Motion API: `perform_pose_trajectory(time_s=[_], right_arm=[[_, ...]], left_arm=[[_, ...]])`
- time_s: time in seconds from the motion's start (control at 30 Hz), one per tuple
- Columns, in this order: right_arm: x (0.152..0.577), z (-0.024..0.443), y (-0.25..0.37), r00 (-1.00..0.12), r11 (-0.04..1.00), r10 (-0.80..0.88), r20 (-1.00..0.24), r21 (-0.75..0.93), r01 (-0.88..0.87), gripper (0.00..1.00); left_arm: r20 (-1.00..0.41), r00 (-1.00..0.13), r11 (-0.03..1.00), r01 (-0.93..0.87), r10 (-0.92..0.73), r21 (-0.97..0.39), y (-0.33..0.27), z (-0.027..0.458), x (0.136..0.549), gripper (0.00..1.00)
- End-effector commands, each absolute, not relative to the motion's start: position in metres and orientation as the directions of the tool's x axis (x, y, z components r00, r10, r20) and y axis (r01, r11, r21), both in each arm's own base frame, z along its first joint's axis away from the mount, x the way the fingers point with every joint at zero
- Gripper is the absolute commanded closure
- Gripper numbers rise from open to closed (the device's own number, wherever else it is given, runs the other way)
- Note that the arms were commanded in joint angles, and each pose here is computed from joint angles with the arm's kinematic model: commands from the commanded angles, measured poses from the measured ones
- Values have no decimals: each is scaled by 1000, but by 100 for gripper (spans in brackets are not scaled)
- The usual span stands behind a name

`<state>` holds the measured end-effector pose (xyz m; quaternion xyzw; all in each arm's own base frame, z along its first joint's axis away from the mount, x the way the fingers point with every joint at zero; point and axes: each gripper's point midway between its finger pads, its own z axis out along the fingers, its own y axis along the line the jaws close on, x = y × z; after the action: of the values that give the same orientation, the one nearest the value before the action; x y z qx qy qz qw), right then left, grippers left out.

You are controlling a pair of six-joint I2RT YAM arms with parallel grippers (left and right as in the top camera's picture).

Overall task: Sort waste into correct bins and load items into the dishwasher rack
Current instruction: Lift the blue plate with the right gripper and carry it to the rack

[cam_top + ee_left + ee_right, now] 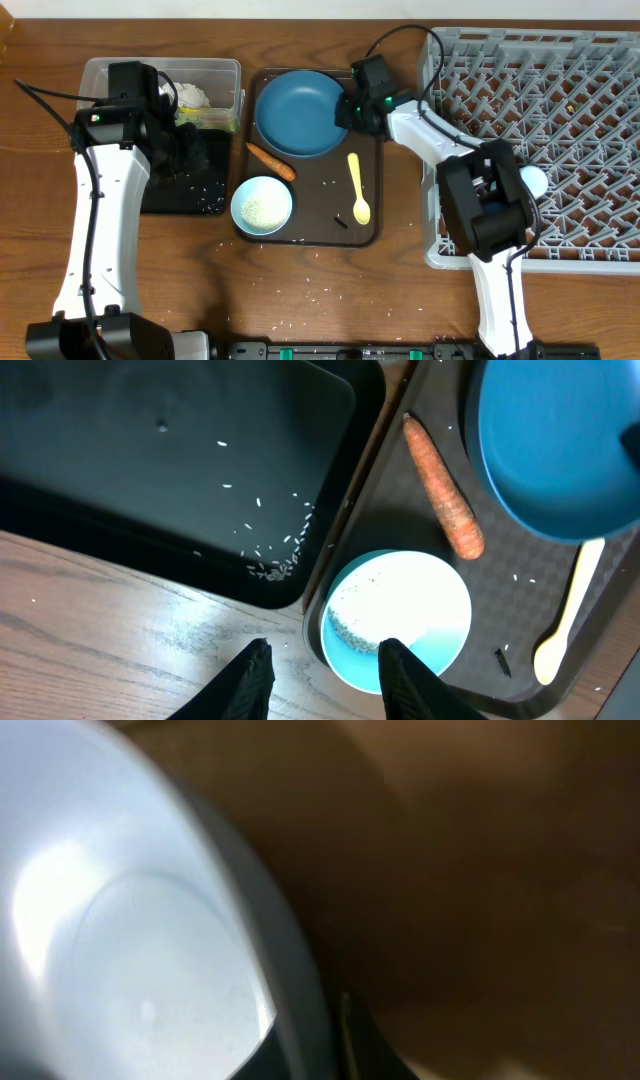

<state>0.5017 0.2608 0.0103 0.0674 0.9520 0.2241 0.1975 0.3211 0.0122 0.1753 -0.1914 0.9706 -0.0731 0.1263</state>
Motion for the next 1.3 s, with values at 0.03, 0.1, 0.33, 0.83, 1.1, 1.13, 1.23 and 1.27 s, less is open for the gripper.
perform_pose_trajectory(time_s=[0.03,0.1,0.33,0.83,1.1,1.13,1.23,1.27], right_arm=[[515,60,240,-879,893,185,-438,449,-36,99],[517,90,233,-857,892,167,-487,446,-80,99],[511,209,176,-733,922,166,-660,367,-122,99],[409,333,-124,-440,518,149,-886,-309,798,99],[453,318,-192,-685,421,-54,-726,-639,644,99],[458,316,-198,-724,402,-85,-685,-688,604,99],[465,315,-212,-805,308,-131,-578,-796,521,99],[468,316,-216,-825,283,-143,-546,-822,495,99]], left_arm=[[-229,-889,914,-361,-397,-186,14,177,321,58],[-230,-889,914,-360,-397,-186,15,177,321,57],[-243,-885,914,-357,-397,-190,15,178,325,55],[-247,-883,913,-360,-400,-192,15,179,326,51],[-287,-871,914,-352,-399,-204,16,182,336,51],[-297,-868,914,-350,-399,-207,16,183,338,51],[-315,-861,914,-345,-398,-212,17,185,343,51],[-318,-860,914,-345,-398,-212,17,185,344,52]])
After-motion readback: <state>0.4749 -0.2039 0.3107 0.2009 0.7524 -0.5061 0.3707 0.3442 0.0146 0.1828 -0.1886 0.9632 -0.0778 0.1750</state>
